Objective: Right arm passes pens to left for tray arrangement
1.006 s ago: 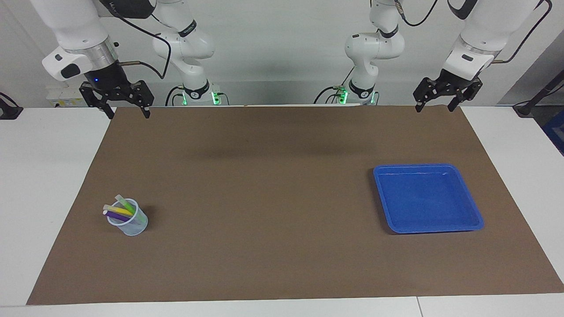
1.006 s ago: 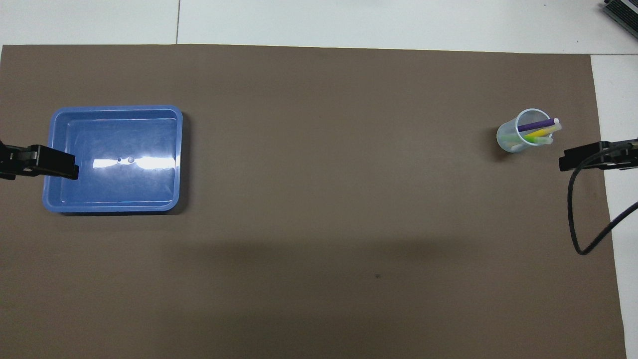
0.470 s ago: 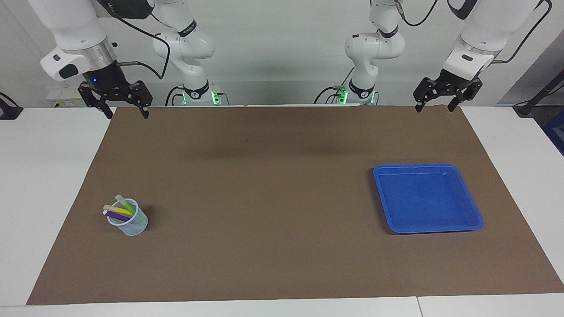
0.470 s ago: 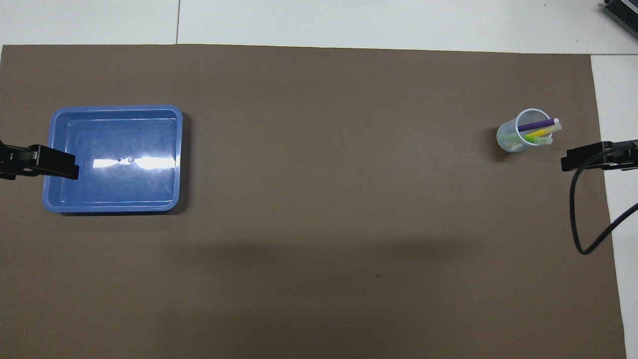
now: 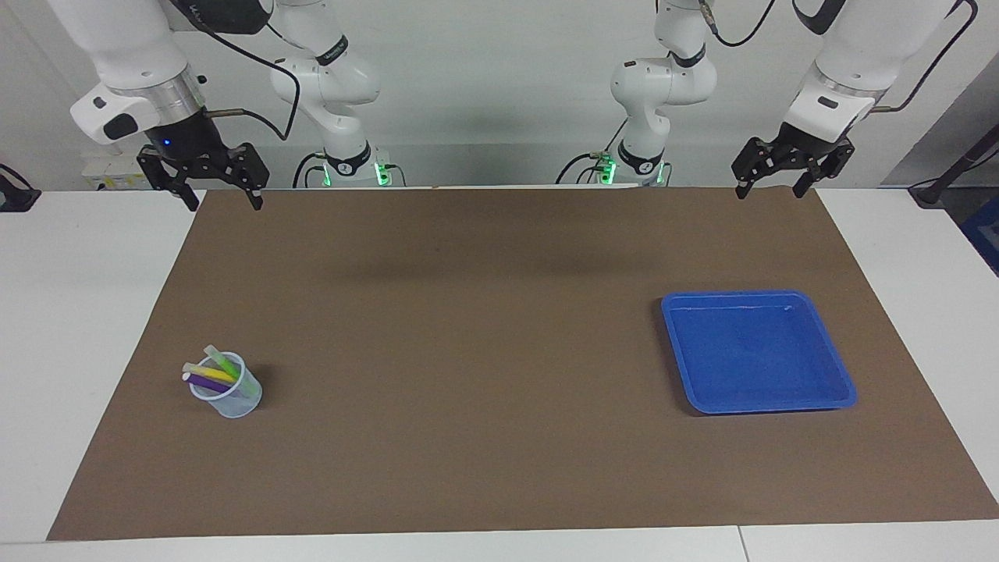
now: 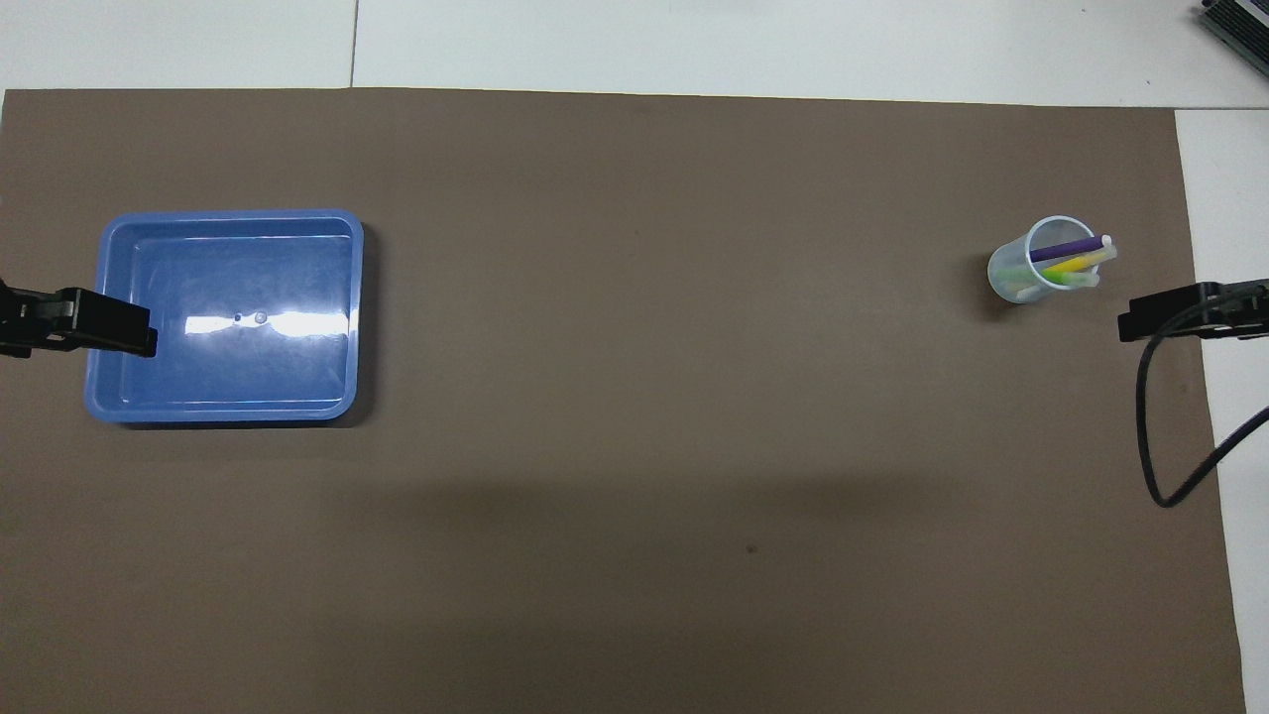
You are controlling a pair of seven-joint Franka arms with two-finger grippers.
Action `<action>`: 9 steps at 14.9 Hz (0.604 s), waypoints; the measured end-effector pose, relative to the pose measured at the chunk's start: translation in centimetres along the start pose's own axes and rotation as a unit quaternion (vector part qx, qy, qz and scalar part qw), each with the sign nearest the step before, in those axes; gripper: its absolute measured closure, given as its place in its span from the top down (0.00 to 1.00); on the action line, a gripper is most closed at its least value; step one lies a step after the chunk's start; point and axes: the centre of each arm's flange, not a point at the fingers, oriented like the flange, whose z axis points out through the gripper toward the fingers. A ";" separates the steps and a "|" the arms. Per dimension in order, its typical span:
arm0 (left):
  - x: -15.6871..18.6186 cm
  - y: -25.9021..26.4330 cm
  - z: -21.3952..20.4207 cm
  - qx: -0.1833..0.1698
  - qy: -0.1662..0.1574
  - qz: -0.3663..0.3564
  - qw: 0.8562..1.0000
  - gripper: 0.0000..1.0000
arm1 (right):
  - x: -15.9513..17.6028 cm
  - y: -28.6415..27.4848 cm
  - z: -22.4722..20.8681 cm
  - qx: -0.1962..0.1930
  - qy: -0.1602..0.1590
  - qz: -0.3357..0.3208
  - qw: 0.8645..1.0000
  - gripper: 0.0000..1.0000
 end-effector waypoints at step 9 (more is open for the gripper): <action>0.0 0.0 0.0 0.000 0.000 0.000 1.000 1.00 | 1.7 2.4 2.5 -0.018 0.051 -0.149 0.987 0.93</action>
